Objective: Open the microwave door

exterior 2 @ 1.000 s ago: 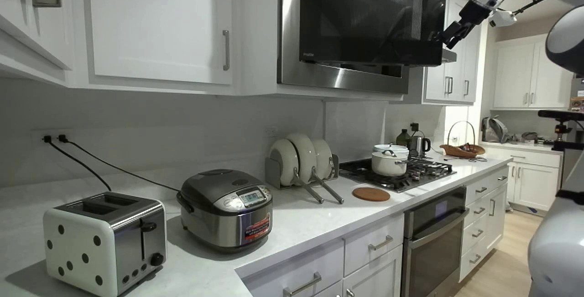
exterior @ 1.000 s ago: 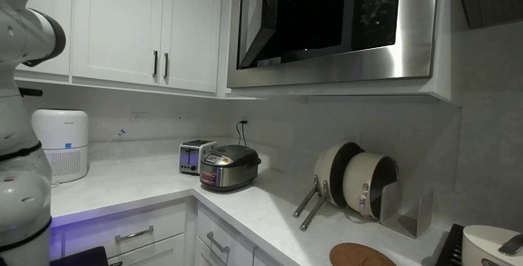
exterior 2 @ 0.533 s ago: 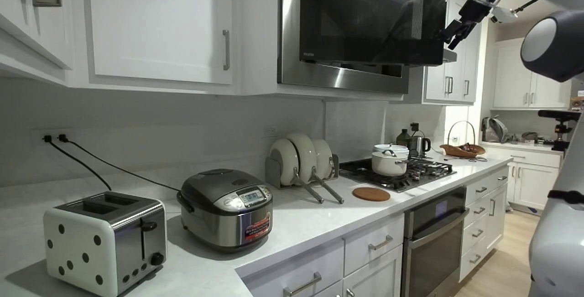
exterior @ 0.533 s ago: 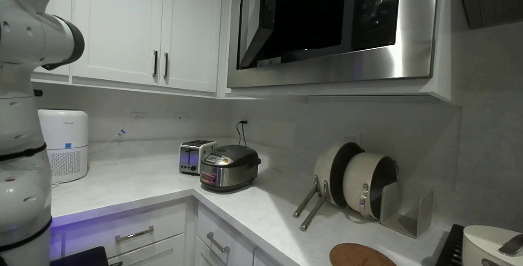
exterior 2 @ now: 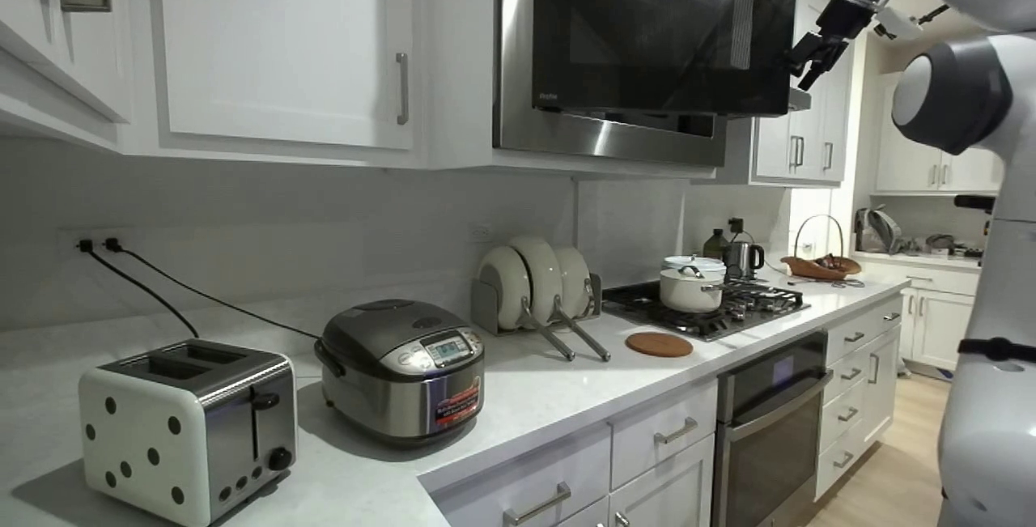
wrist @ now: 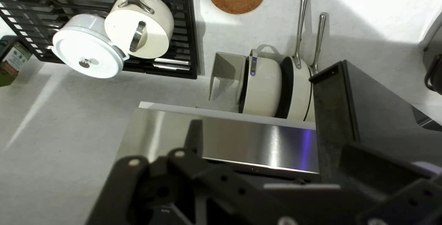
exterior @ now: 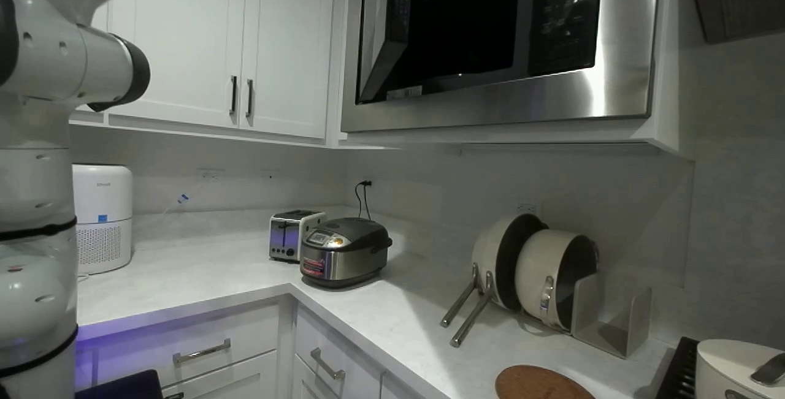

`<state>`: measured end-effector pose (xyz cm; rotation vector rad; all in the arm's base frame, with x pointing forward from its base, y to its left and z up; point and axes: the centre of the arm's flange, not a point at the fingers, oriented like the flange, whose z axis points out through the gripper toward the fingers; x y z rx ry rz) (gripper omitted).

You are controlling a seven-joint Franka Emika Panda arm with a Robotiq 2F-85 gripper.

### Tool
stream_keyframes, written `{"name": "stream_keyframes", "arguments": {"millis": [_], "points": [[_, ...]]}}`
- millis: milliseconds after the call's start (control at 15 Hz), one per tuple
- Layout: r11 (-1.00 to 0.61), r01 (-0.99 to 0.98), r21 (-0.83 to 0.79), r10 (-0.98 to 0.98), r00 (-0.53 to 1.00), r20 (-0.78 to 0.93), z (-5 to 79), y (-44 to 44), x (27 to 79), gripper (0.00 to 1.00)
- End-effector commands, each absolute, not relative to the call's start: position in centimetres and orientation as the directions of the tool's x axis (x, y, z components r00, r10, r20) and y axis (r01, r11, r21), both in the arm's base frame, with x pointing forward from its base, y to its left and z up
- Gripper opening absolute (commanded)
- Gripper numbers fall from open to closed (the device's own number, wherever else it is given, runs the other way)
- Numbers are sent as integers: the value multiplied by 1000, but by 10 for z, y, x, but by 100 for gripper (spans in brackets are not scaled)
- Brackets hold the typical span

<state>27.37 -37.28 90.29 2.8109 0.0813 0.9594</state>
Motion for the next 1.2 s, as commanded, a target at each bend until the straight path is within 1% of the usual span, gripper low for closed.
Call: {"name": "stream_keyframes", "arguments": {"millis": [0,267,533,733,800,1133], "points": [[-988,-12,157,82,811,580,933,-388,282,100],[-990,-48,134,37,822,568,923,-392,254,100],[-990,-74,123,6,837,547,916,-386,212,100],[-987,-89,135,4,821,571,919,-387,189,100],[-982,-102,157,10,808,589,918,-391,185,100],[-972,-164,169,-17,763,647,910,-421,169,100]]}}
